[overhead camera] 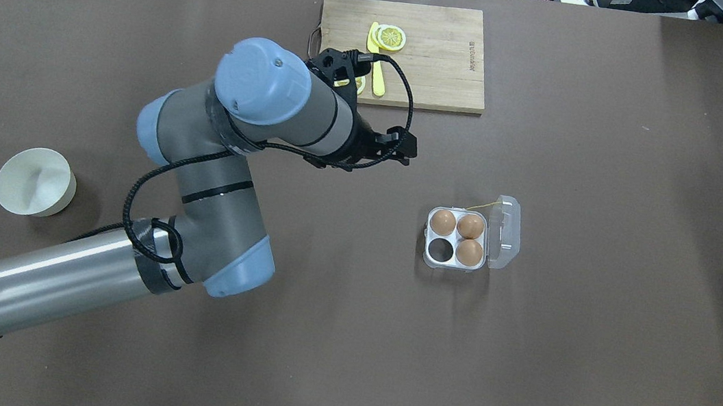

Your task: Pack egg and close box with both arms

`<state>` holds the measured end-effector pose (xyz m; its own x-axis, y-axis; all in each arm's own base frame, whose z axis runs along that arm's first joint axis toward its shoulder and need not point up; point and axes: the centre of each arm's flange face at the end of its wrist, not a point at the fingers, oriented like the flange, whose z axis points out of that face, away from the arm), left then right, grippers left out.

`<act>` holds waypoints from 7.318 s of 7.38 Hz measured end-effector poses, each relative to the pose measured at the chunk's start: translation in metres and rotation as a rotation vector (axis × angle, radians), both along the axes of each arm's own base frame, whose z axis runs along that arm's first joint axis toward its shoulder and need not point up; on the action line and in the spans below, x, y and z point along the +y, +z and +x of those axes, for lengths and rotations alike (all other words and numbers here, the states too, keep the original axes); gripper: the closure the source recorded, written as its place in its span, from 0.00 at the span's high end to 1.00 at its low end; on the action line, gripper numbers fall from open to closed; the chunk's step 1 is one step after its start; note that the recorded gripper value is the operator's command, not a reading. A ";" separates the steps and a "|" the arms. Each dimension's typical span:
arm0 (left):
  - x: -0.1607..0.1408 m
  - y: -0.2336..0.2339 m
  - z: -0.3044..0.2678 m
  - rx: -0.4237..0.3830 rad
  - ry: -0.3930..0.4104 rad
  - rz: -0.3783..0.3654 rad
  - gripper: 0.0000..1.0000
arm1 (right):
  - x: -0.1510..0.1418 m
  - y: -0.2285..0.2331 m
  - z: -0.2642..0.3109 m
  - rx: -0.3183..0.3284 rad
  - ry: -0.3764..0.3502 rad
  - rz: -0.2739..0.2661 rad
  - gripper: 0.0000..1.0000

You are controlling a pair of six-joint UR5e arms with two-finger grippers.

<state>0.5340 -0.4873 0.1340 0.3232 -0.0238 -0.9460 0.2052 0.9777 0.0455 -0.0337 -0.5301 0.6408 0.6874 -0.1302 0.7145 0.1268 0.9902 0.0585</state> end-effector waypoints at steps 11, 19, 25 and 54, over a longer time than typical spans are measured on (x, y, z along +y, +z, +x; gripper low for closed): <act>-0.072 0.221 -0.379 -0.455 0.174 0.224 0.97 | -0.026 -0.102 -0.076 -0.397 -0.073 -0.018 0.52; -0.053 0.374 -0.552 -0.476 0.230 0.248 0.97 | -0.038 -0.229 -0.254 -0.455 -0.285 -0.024 0.09; -0.018 0.415 -0.601 -0.444 0.205 0.227 0.97 | 0.004 -0.241 -0.331 -0.448 -0.386 -0.105 0.09; 0.029 0.522 -0.670 -0.468 0.271 0.272 0.97 | -0.101 -0.022 0.034 -0.151 0.085 0.055 1.00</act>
<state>-0.1357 -0.4582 0.6564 0.6671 0.3408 -0.6624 -0.1521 0.9328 0.3268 0.0004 -0.6315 0.6191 0.5831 -0.1181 0.8037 0.0284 0.9917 0.1252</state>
